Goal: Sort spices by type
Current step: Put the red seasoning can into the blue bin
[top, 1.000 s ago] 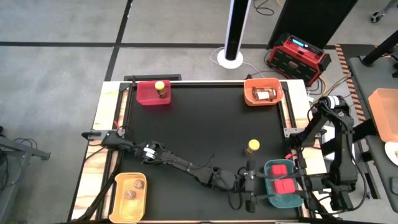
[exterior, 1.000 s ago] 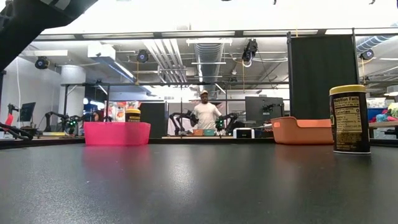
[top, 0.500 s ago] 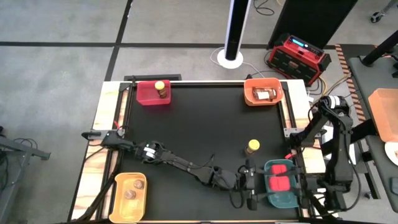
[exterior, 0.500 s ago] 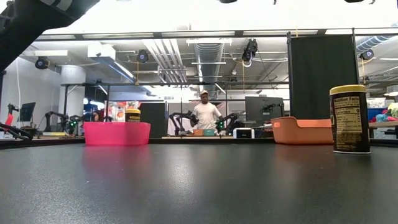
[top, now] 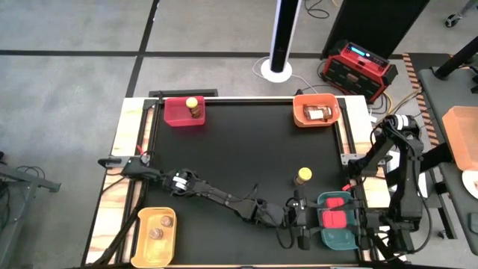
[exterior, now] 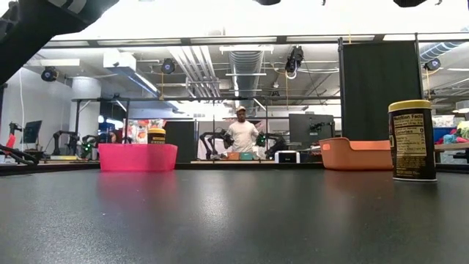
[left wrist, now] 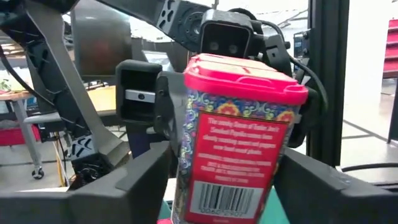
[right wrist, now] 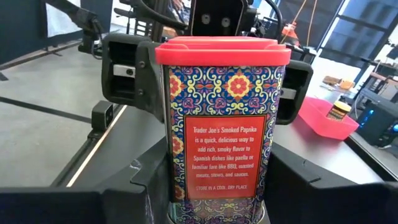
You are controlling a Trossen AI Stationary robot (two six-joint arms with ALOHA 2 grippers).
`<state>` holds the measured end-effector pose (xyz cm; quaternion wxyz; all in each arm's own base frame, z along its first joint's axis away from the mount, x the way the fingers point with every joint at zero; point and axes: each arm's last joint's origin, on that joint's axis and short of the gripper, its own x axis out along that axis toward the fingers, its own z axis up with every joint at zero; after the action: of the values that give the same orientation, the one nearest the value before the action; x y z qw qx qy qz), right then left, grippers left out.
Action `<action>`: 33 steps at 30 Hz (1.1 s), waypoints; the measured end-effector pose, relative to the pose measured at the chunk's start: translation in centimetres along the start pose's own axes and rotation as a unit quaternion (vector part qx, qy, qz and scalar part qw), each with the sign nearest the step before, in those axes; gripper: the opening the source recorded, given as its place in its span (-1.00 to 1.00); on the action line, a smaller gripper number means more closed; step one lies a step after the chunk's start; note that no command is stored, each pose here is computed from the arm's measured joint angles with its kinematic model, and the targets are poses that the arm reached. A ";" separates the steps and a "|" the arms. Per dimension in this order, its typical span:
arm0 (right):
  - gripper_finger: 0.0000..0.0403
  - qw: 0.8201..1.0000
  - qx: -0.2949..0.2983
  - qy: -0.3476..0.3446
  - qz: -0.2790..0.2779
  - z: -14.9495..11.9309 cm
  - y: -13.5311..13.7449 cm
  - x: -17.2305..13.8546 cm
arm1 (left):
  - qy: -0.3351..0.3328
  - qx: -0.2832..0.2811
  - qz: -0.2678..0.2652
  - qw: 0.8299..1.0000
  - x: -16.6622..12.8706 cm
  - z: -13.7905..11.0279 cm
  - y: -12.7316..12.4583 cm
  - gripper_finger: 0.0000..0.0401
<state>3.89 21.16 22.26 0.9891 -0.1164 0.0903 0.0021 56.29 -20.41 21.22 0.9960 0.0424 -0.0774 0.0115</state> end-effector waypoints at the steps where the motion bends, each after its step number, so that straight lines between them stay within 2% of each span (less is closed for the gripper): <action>1: -0.10 1.000 0.001 0.000 0.000 0.0 0.0 0.0 | 0.000 0.002 -0.001 1.000 0.0 0.0 0.0 0.16; 4: -0.09 1.000 0.011 0.000 0.000 0.0 0.1 0.1 | 0.002 0.013 -0.001 1.000 0.0 0.0 -0.1 -0.06; 6: -0.02 1.000 0.010 0.001 0.001 0.0 0.1 0.1 | 0.002 0.013 -0.001 1.000 0.0 0.0 0.0 -0.16; 11: 0.22 1.000 0.015 0.022 0.009 0.1 0.2 0.1 | 0.005 0.012 0.007 1.000 0.0 -0.1 -0.1 -0.17; 16: 0.29 0.994 0.048 0.088 0.045 1.7 0.5 -0.2 | 0.036 0.027 0.016 0.999 -0.3 -0.5 -0.7 -0.08; 20: 0.27 0.980 0.080 0.166 0.074 3.9 0.4 -0.3 | 0.059 0.029 0.015 0.998 -0.6 -0.9 -1.4 -0.08; 23: 0.22 0.965 0.090 0.235 0.075 5.0 -0.2 -0.3 | 0.069 0.028 0.020 0.997 -0.7 -1.1 -1.5 -0.12; 27: 0.16 0.941 0.098 0.318 0.062 5.9 -0.8 -0.5 | 0.081 0.029 0.060 0.994 -1.0 -1.2 -1.7 -0.12; 30: 0.14 0.931 0.097 0.348 0.051 6.8 -1.2 -0.7 | 0.116 0.038 0.107 0.987 -1.4 -1.5 -2.0 -0.09; 33: 0.13 0.926 0.093 0.363 0.054 7.7 -1.3 -0.9 | 0.145 0.031 0.113 0.982 -1.7 -2.1 -2.2 -0.09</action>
<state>4.37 21.65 30.08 0.8933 -0.0120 0.4492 0.0046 55.01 -22.44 18.74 0.9872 0.0618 0.0637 0.1325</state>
